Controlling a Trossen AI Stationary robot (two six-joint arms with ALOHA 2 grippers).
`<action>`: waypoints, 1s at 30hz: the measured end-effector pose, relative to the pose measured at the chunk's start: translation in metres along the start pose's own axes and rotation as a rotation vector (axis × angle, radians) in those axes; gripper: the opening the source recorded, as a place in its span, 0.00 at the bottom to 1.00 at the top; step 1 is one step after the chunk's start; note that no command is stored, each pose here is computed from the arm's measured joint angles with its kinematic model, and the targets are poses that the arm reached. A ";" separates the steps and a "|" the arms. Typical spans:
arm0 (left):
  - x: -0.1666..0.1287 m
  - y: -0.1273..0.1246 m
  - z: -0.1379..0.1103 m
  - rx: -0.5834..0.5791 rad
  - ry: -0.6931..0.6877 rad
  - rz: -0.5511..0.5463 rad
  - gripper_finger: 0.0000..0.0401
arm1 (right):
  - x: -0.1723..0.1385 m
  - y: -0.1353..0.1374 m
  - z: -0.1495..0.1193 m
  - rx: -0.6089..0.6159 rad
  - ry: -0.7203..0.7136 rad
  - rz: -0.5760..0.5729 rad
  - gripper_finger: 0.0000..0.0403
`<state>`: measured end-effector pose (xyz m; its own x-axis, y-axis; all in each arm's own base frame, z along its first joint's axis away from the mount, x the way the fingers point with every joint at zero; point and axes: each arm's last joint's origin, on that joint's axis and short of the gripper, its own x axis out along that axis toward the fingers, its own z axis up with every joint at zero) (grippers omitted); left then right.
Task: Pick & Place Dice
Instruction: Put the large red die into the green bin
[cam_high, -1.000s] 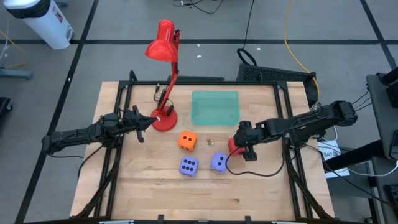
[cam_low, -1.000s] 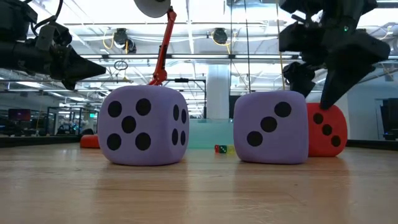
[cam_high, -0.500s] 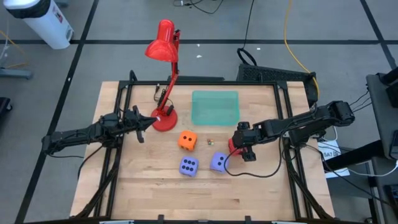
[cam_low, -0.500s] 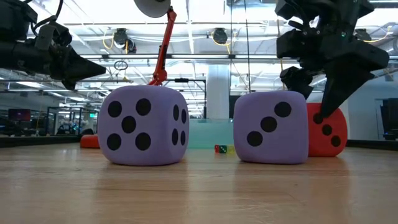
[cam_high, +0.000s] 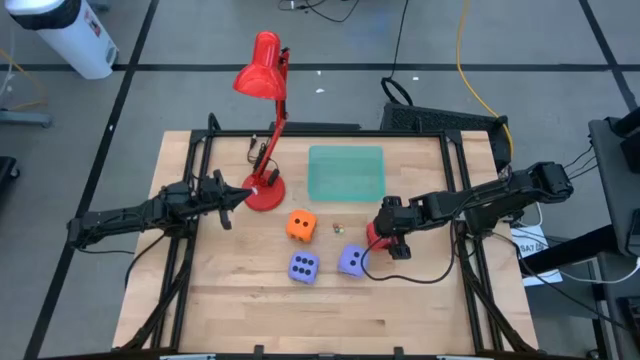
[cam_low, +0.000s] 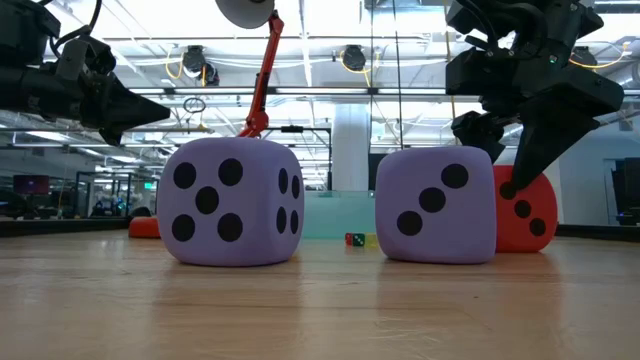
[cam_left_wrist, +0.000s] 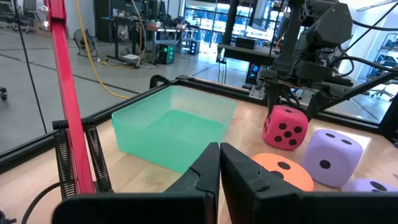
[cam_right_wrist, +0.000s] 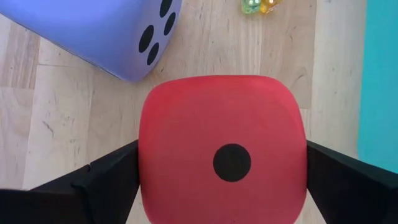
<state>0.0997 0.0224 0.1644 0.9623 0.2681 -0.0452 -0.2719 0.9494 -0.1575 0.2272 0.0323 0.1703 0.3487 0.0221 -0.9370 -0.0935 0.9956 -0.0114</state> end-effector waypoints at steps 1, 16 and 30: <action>0.000 0.000 0.000 0.000 0.000 0.000 0.05 | 0.000 0.000 0.000 0.001 -0.002 0.001 0.97; 0.000 0.000 0.000 -0.003 -0.002 0.000 0.05 | -0.043 -0.004 0.000 0.036 -0.206 -0.004 0.88; 0.000 0.000 0.001 -0.003 -0.009 0.001 0.05 | -0.105 -0.036 0.035 0.078 -0.490 -0.165 0.88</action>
<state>0.0998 0.0225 0.1650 0.9622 0.2700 -0.0368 -0.2724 0.9487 -0.1604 0.2267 -0.0027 0.2812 0.7501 -0.1137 -0.6515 0.0626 0.9929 -0.1012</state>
